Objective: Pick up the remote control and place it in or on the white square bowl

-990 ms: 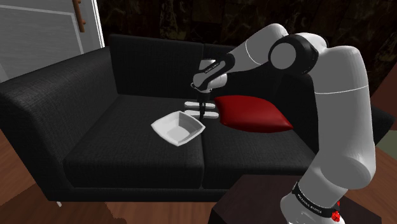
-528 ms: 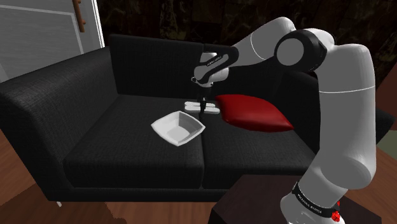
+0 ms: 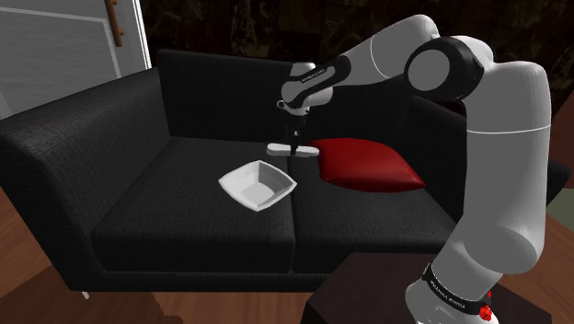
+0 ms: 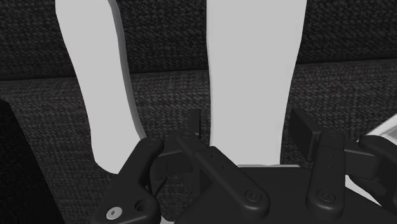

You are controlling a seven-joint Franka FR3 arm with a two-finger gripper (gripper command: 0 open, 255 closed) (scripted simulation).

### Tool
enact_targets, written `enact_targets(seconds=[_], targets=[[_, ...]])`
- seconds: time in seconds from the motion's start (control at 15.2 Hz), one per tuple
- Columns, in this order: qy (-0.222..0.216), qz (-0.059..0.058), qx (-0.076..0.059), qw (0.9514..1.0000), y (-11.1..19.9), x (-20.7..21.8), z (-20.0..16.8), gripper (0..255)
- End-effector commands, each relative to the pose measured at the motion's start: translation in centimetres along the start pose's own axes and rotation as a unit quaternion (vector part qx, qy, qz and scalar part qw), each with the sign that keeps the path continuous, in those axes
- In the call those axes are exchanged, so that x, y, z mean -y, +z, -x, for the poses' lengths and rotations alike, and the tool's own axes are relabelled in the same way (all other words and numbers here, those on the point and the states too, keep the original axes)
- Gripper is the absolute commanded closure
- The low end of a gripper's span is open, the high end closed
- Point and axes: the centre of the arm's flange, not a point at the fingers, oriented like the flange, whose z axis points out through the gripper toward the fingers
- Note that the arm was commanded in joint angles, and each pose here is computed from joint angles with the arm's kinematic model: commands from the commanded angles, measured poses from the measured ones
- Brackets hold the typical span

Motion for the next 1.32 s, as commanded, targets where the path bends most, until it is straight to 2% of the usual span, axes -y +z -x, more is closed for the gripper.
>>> enact_targets(seconds=[0.0, 0.53, 1.25], targets=[[0.0, 0.0, 0.0, 1.0, -1.1, 0.0, 0.1, 255], [0.0, 0.0, 0.0, 1.0, -4.8, 0.1, 0.1, 255], [0.0, 0.0, 0.0, 1.0, -5.1, 12.0, -8.1, 255]])
